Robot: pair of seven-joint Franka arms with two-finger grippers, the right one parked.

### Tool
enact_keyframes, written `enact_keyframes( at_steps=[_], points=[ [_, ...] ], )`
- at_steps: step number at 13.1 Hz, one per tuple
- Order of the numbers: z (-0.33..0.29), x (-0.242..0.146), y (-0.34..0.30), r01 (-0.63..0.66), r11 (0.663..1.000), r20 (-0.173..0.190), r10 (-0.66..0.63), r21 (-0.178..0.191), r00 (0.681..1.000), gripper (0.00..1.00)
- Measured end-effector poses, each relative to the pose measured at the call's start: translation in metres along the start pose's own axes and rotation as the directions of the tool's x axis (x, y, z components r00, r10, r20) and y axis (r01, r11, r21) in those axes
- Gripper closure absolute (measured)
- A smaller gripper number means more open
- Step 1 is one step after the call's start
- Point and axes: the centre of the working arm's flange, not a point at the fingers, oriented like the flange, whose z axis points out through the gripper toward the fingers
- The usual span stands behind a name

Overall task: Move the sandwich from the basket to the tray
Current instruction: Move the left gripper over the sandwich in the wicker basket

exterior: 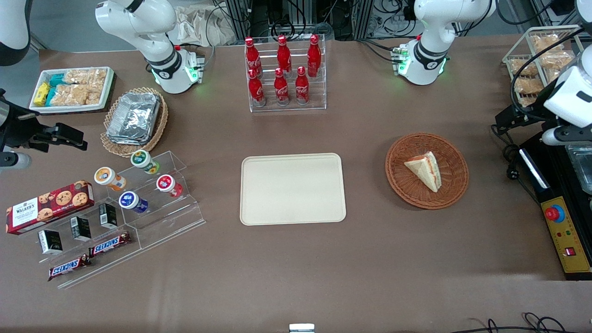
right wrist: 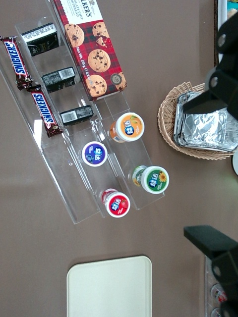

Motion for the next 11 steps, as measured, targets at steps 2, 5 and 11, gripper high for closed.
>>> enact_keyframes(
  at_steps=[2,5,11],
  points=[
    [0.006,0.004,0.002,-0.004,1.000,0.012,0.004,-0.004,1.000,0.00],
    [0.015,0.007,0.009,0.032,0.999,0.037,-0.032,-0.004,0.999,0.00],
    [0.113,0.009,0.050,0.341,0.940,0.046,-0.341,0.009,0.939,0.00]
  ],
)
